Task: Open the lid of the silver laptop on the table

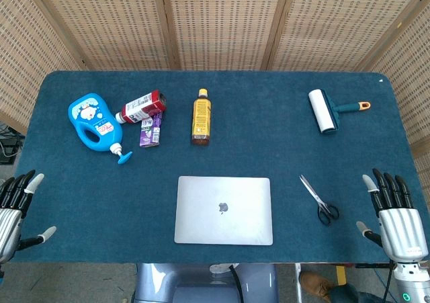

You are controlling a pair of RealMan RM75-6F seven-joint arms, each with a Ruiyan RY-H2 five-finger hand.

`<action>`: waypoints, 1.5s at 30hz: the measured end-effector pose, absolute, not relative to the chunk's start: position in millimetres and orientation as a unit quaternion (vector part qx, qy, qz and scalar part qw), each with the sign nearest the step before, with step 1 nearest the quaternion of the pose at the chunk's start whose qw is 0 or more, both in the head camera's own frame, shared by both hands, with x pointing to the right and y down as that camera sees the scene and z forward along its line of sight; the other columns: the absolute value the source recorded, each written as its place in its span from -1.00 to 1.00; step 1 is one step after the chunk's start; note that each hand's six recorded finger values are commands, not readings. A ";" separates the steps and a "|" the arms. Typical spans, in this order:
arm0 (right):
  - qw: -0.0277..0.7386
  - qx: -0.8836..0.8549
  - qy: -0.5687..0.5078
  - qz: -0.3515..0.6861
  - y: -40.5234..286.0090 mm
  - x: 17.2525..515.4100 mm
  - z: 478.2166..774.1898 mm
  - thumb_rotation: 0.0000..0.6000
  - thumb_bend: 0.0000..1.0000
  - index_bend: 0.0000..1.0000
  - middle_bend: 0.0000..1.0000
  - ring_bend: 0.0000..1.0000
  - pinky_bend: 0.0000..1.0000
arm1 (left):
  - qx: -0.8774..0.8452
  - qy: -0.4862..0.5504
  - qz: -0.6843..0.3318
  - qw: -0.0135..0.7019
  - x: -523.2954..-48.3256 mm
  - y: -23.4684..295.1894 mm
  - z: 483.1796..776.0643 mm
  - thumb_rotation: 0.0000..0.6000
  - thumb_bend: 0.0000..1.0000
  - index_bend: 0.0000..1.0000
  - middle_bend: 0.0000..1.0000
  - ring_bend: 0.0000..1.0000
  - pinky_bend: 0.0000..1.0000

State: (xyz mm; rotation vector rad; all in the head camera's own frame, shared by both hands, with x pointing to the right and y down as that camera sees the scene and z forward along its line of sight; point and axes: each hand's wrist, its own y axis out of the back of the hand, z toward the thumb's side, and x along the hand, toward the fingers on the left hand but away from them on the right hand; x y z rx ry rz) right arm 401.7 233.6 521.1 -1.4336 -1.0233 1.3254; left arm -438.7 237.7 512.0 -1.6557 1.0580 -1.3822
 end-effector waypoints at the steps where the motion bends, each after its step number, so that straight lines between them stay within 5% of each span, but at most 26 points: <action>1: 0.451 -0.581 -0.413 0.537 233.7 401.5 521.5 1.00 -1.00 -1.00 -1.00 -1.00 -1.00 | -0.643 0.411 -0.536 0.361 -438.7 237.6 512.1 1.00 -1.00 -1.00 -1.00 -1.00 -1.00; 11: 0.465 -0.616 -0.359 0.525 230.7 376.6 539.8 1.00 -1.00 -1.00 -1.00 -1.00 -1.00 | -0.639 0.409 -0.540 0.365 -436.2 233.8 518.3 1.00 -1.00 -1.00 -1.00 -1.00 -1.00; 24: 0.451 -0.774 -0.155 0.416 213.9 258.4 599.3 1.00 -1.00 -0.87 -1.00 -1.00 -1.00 | -0.627 0.403 -0.562 0.359 -435.6 222.8 535.9 1.00 -1.00 -1.00 -1.00 -1.00 -1.00; 45: 0.428 -0.828 -0.035 0.360 253.9 123.5 654.1 1.00 -0.96 -0.77 -0.97 -1.00 -1.00 | -0.622 0.397 -0.580 0.345 -440.2 216.5 547.6 1.00 -1.00 -1.00 -1.00 -1.00 -1.00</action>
